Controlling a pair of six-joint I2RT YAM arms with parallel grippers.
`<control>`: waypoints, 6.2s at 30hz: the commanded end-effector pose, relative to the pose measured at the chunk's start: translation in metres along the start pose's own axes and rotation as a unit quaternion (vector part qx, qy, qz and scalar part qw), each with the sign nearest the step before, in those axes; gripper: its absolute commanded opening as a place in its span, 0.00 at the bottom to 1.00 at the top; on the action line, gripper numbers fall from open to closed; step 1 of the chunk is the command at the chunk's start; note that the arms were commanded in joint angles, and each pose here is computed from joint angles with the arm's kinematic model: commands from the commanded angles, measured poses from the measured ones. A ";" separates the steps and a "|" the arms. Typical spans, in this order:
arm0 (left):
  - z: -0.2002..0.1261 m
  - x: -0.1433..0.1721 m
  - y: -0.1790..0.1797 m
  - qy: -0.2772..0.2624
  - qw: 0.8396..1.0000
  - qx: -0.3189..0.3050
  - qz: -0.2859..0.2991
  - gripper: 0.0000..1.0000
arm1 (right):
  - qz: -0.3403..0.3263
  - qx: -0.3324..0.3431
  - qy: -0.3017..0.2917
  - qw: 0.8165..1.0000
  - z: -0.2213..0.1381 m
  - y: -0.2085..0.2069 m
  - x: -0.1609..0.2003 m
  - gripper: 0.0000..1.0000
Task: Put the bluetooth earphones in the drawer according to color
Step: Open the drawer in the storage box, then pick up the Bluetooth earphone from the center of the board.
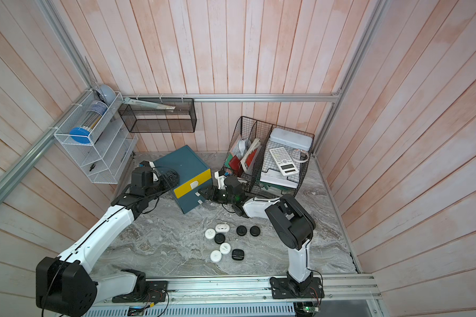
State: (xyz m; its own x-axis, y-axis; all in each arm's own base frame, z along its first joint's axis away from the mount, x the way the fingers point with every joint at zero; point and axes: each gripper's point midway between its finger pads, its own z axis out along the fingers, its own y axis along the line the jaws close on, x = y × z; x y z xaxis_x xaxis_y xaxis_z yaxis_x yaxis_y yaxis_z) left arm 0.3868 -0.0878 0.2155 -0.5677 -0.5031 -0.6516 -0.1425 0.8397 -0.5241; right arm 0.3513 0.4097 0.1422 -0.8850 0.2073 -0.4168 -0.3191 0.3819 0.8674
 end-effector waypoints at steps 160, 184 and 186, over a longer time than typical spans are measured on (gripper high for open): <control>-0.087 0.124 0.075 0.035 0.995 -0.020 -0.088 1.00 | -0.236 0.341 0.232 0.880 -0.149 -0.093 0.210 0.67; -0.088 0.124 0.075 0.035 0.995 -0.020 -0.088 1.00 | -0.258 0.408 0.283 0.829 -0.161 -0.109 0.240 0.67; -0.087 0.124 0.075 0.035 0.995 -0.021 -0.089 1.00 | -0.259 0.413 0.286 0.825 -0.162 -0.110 0.242 0.65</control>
State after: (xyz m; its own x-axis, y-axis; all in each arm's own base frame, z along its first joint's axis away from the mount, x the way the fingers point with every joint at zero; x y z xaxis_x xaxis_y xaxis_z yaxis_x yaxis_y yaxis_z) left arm 0.2319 -0.0711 0.1422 -0.6039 -0.6232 -0.4968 -0.2783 0.7490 -0.6013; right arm 0.1390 0.3056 0.0186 -0.7554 -0.4941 -0.4304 -0.5872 0.8019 0.1100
